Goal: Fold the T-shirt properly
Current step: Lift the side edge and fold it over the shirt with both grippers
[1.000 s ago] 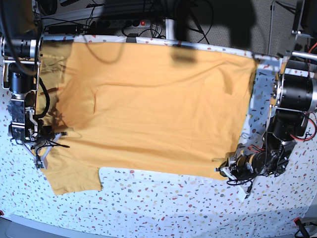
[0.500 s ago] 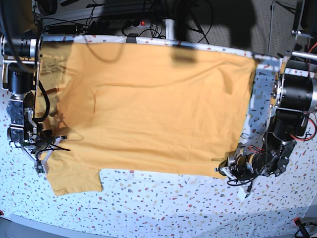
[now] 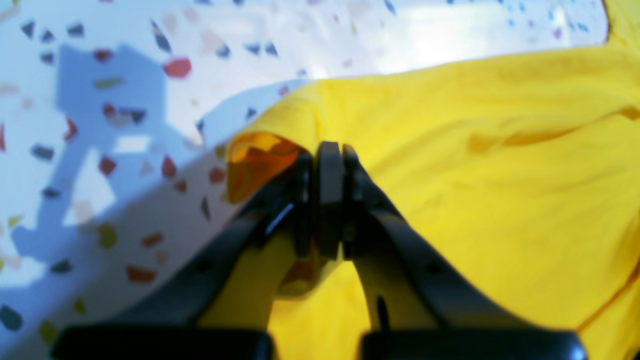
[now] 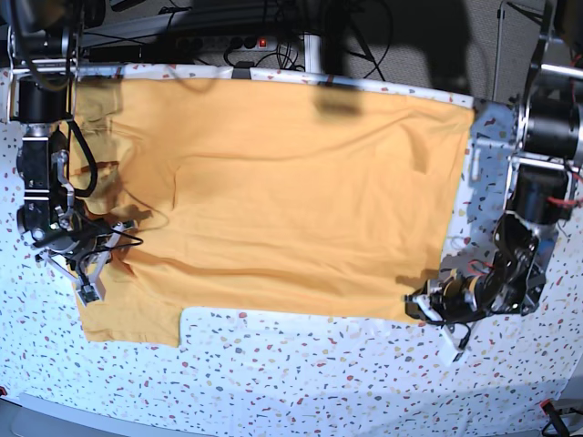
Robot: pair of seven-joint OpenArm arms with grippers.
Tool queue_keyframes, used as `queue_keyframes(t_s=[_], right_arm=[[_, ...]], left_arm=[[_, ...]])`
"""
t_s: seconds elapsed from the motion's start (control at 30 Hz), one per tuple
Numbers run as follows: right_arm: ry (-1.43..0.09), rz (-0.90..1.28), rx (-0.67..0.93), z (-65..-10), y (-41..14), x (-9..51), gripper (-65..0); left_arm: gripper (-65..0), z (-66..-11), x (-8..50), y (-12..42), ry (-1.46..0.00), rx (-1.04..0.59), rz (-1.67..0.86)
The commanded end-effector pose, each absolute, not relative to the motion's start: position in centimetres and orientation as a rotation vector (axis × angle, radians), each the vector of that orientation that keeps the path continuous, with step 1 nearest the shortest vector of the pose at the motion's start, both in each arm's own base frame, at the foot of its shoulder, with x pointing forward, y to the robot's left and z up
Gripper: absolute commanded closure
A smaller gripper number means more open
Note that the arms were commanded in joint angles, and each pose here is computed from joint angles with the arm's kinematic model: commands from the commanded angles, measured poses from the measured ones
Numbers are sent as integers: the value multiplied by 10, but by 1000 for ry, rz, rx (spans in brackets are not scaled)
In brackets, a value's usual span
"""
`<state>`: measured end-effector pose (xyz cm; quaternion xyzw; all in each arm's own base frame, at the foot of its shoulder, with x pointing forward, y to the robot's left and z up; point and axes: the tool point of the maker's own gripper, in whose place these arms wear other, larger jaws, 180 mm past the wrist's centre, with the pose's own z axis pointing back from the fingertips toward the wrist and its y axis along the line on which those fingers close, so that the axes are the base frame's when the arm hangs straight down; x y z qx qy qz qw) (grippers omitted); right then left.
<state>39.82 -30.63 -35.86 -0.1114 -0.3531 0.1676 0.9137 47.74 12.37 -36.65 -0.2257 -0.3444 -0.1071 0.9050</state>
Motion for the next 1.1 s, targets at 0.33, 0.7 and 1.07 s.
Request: queue_keyframes(t_s=[0.33,0.7,1.07], right_arm=[[-831,308,-301,-307,-331,387,0],[-802,349,-314,-311,-321,369,0],[-717,359,-290,-343,-319,340,0]], left_arm=[[0,-308,463,154,-849,-339,-362],[0,-327,435,154,-784,-318,-407],[0,-357,406,190,-681,-255,-392]])
